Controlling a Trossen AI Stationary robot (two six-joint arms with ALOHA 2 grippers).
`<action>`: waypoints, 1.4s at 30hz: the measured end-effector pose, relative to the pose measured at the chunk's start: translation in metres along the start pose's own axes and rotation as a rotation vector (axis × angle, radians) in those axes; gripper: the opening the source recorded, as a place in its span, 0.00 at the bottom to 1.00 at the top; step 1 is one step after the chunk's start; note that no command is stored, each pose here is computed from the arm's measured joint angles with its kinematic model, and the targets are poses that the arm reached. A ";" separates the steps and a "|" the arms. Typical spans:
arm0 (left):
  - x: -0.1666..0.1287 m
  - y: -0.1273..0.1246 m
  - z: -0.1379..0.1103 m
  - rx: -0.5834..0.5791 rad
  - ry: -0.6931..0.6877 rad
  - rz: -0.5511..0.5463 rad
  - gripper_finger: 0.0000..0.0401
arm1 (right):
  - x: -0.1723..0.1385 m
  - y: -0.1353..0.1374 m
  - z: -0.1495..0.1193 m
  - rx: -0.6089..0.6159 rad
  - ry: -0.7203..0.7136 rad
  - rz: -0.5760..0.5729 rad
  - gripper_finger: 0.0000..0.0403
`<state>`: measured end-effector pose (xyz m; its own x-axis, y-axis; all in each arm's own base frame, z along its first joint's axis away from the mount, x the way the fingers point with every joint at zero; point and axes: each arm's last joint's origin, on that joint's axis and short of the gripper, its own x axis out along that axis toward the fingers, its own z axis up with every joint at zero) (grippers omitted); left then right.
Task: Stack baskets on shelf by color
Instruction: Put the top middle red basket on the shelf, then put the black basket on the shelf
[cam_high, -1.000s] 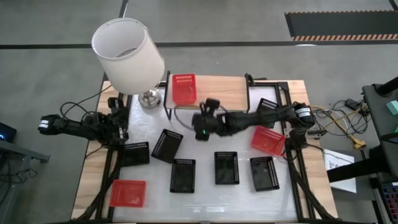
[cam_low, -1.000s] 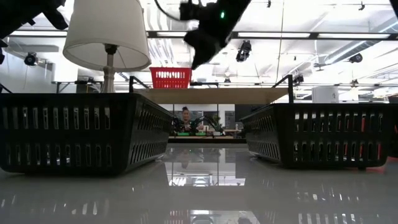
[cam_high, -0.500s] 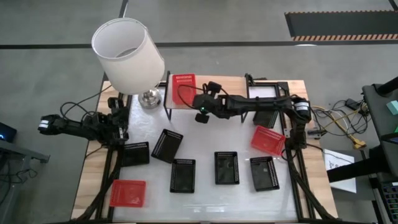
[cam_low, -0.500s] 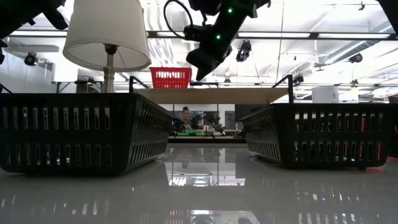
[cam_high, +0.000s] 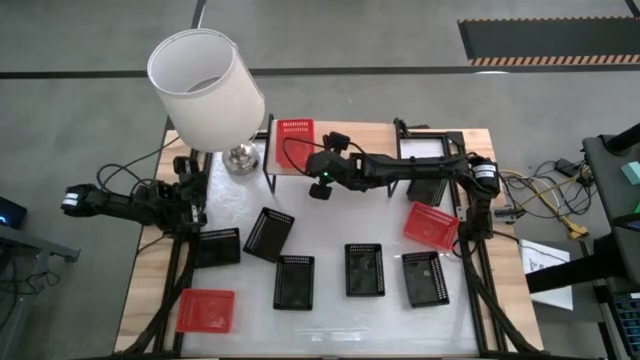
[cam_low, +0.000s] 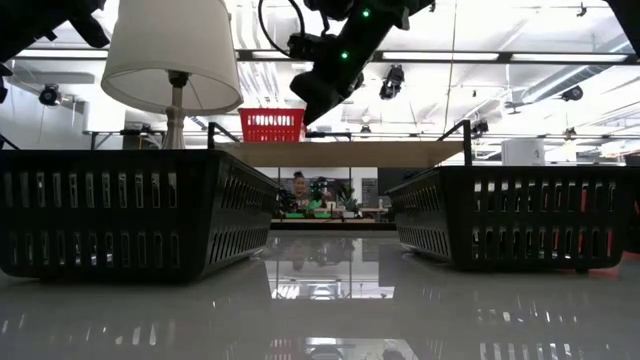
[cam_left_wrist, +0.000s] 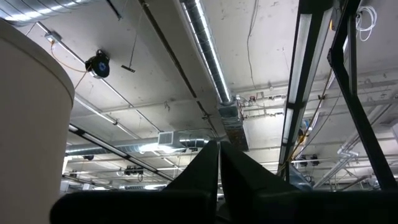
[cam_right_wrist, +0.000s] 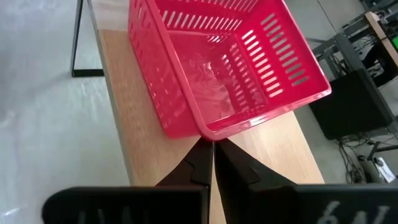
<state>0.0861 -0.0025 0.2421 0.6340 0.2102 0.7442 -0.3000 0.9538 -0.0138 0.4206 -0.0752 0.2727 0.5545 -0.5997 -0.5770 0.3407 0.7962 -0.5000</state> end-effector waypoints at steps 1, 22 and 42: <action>0.000 0.000 0.000 0.000 0.000 0.000 0.00 | 0.000 0.000 0.000 0.000 0.000 0.000 0.02; 0.000 0.000 0.000 0.000 0.000 0.000 0.00 | -0.016 0.020 0.002 -0.009 0.001 0.046 0.02; 0.000 0.000 0.000 -0.001 -0.004 0.001 0.00 | -0.121 0.148 0.013 0.030 -0.197 0.597 0.06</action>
<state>0.0857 -0.0024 0.2423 0.6305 0.2105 0.7471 -0.2999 0.9539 -0.0156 0.4137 0.1163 0.2770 0.7841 -0.0271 -0.6201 -0.0513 0.9928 -0.1083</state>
